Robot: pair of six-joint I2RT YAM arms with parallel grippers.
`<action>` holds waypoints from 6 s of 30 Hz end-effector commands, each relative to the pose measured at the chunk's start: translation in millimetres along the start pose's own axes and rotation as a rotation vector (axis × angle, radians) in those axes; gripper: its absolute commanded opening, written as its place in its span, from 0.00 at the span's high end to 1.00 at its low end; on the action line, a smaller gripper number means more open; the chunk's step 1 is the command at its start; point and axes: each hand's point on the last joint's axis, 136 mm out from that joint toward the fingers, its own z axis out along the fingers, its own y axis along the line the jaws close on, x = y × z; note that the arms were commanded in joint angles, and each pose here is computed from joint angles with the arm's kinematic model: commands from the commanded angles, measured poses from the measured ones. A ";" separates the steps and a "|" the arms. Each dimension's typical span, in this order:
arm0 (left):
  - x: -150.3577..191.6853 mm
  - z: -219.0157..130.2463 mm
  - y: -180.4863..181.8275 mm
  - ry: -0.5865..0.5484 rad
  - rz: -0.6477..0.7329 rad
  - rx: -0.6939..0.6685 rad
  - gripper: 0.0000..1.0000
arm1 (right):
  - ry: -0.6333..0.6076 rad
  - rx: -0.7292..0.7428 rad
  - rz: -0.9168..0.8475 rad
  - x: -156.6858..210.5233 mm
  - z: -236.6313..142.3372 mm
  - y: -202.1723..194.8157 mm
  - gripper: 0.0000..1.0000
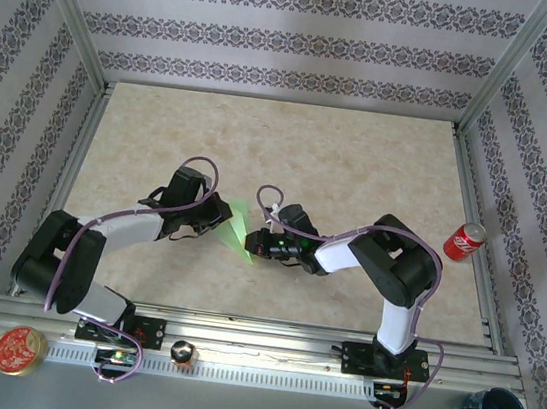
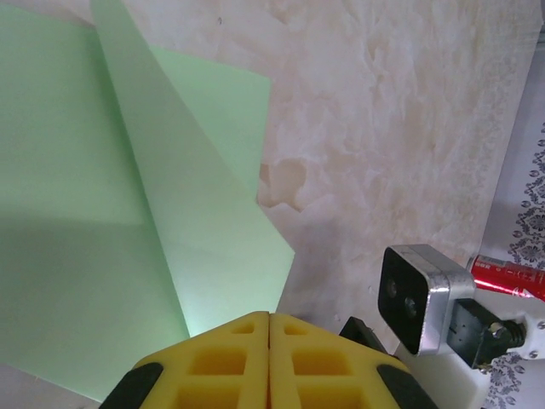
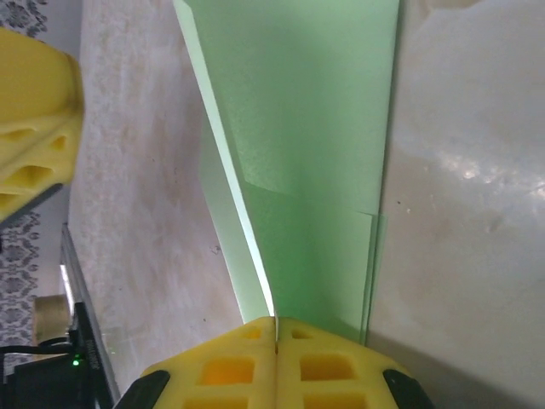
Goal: Fold a paper plane with a square sheet of paper (pick it up from the middle)
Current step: Fourth fold the wing at the center of the table.
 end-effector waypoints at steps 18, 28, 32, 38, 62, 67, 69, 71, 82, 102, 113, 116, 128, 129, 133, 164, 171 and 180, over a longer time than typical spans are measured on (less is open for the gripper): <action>-1.2 18.9 -9.2 0.024 0.024 0.119 0.94 | -0.025 -0.066 0.098 1.8 -1.7 -7.1 0.96; -2.0 30.5 -4.8 0.037 0.018 0.125 0.94 | -0.043 -0.057 0.131 2.8 -3.4 -14.6 0.98; -2.0 37.0 -3.2 0.050 0.015 0.125 0.94 | -0.049 -0.054 0.143 3.1 -4.2 -17.7 0.98; -4.0 41.3 -0.8 0.051 0.009 0.115 0.94 | -0.047 -0.043 0.158 3.5 -3.8 -22.6 0.99; -9.2 50.3 4.7 0.045 0.009 0.084 0.94 | -0.034 -0.014 0.186 3.9 -4.7 -30.4 0.99; -8.7 53.0 9.1 0.048 0.006 0.070 0.94 | -0.031 -0.009 0.191 4.3 -4.5 -32.4 0.99; -8.2 54.2 11.6 0.050 0.005 0.063 0.94 | -0.031 -0.009 0.193 4.2 -4.6 -32.3 0.99; -7.6 55.2 16.1 0.051 -0.001 0.047 0.94 | -0.029 -0.007 0.195 4.5 -4.3 -32.8 0.99; -3.7 58.5 27.2 0.062 -0.002 0.012 0.94 | -0.021 -0.006 0.193 4.9 -4.0 -32.1 0.97; 6.6 63.1 39.4 0.114 -0.006 -0.017 0.95 | 0.024 -0.002 0.166 18.8 -10.1 -18.4 0.82; 6.6 62.2 37.1 0.114 -0.002 -0.012 0.95 | 0.050 0.041 0.169 30.4 -12.7 -23.5 0.87; 6.7 61.7 37.2 0.113 -0.003 -0.012 0.95 | 0.053 0.051 0.166 32.2 -13.9 -24.1 0.86; 5.6 61.0 35.4 0.111 -0.005 -0.008 0.96 | 0.111 0.140 0.157 44.1 -14.4 -32.6 0.84; 5.7 60.9 35.1 0.111 -0.005 -0.009 0.95 | 0.119 0.147 0.153 44.8 -14.3 -32.2 0.84; 5.5 60.5 34.7 0.109 -0.005 -0.008 0.96 | 0.137 0.188 0.139 46.7 -16.6 -33.5 0.83; 7.5 59.3 36.0 0.109 -0.011 -0.001 0.96 | 0.166 0.185 0.163 50.3 -15.0 -31.8 0.86; 8.2 58.0 36.5 0.108 -0.013 -0.004 0.96 | 0.173 0.170 0.173 49.4 -15.6 -27.2 0.85; 7.7 58.9 35.7 0.110 -0.011 -0.004 0.96 | 0.192 0.191 0.197 57.4 -18.9 -33.9 0.85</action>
